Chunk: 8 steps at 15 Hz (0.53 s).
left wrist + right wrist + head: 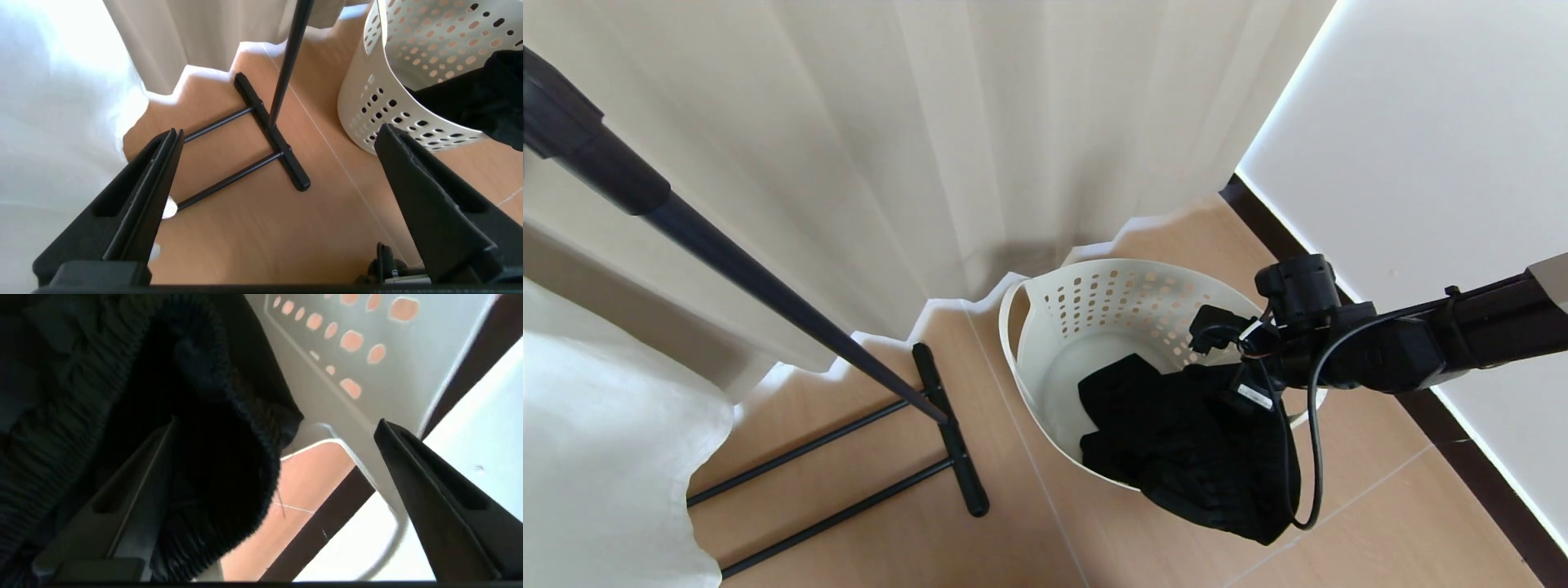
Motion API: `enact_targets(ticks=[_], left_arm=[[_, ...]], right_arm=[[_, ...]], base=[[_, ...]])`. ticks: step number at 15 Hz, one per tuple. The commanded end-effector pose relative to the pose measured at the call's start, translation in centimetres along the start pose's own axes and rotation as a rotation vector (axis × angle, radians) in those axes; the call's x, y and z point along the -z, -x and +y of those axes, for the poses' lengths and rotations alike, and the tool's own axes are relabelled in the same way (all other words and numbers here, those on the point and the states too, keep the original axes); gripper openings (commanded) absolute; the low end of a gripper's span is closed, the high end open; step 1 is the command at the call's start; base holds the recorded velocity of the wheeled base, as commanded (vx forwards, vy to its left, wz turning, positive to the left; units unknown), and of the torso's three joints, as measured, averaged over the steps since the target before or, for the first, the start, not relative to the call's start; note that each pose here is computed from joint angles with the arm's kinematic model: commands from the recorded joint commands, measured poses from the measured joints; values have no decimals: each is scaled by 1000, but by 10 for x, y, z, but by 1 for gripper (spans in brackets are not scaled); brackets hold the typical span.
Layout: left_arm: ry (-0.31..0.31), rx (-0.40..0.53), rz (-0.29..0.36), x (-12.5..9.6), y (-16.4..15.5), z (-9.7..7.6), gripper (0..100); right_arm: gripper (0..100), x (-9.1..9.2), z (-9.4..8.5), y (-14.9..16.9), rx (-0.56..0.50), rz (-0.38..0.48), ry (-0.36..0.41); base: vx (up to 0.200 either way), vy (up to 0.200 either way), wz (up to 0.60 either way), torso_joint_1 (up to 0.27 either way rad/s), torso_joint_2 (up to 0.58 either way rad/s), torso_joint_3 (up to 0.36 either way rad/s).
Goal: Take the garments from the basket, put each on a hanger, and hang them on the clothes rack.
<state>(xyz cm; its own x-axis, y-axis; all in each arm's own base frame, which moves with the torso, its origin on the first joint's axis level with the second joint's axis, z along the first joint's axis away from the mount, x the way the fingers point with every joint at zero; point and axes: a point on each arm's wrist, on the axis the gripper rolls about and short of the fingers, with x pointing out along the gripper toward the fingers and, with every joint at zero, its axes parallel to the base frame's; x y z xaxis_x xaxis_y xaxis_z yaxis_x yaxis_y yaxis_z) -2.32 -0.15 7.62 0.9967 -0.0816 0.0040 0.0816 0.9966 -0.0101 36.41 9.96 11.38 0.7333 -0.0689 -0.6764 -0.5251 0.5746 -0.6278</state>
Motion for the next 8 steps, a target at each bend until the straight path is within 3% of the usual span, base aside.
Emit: enact_targets(ticks=[1, 8], left_arm=[[0, 0, 2, 0, 0, 0, 100], [0, 0, 1, 0, 0, 0, 100]], right_arm=[[100, -3, 3, -9, -7, 4, 5], [100, -16, 3, -31, -1, -8, 7]], base=[[0, 0, 0, 0, 0, 0], [0, 0, 0, 0, 0, 0]])
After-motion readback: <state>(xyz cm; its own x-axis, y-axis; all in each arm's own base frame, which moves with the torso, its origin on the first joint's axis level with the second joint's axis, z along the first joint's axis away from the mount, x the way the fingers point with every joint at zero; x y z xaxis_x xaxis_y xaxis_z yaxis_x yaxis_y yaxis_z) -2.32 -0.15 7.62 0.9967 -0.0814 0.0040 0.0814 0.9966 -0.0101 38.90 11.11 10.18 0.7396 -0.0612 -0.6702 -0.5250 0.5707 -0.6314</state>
